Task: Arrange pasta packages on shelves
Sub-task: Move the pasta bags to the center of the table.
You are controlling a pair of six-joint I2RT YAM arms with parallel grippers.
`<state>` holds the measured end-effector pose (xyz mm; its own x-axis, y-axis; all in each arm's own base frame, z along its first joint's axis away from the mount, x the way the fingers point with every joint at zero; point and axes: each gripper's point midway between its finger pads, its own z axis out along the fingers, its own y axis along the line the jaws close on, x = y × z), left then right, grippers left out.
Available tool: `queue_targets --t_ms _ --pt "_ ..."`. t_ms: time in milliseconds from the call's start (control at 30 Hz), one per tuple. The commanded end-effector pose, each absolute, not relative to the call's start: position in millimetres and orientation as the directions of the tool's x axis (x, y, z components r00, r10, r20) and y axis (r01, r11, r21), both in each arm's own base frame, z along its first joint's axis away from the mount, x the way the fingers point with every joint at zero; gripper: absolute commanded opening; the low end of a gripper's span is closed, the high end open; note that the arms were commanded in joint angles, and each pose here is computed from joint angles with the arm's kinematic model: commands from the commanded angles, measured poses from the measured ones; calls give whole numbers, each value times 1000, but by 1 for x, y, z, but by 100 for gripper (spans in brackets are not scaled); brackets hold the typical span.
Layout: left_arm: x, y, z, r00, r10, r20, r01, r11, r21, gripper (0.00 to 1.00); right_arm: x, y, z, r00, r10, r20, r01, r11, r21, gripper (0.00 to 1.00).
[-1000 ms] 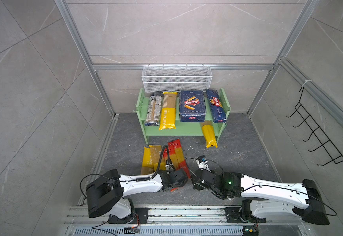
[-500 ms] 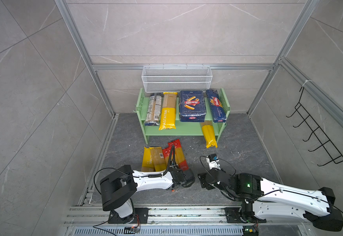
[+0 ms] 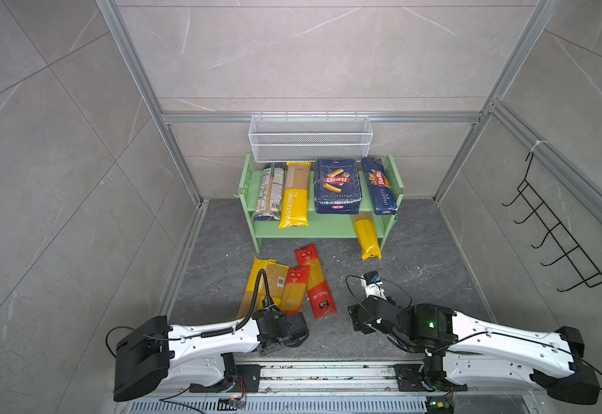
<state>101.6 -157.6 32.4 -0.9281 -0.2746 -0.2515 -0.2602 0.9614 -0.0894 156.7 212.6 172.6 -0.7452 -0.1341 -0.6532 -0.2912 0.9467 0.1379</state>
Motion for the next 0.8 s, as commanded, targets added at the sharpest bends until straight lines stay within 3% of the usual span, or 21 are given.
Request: queue_targets --t_ms 0,267,767 --pt "96 -148 41 -940 -237 -244 -244 970 -1 86 158 210 171 -733 -163 -660 -302 948 100 81" --pt "110 -204 60 -957 -81 -279 -95 995 39 93 157 200 175 -728 -157 -667 -291 952 94 81" --pt "118 -189 44 -950 -57 -308 -66 998 18 98 158 182 192 -709 -148 -690 -272 960 73 82"
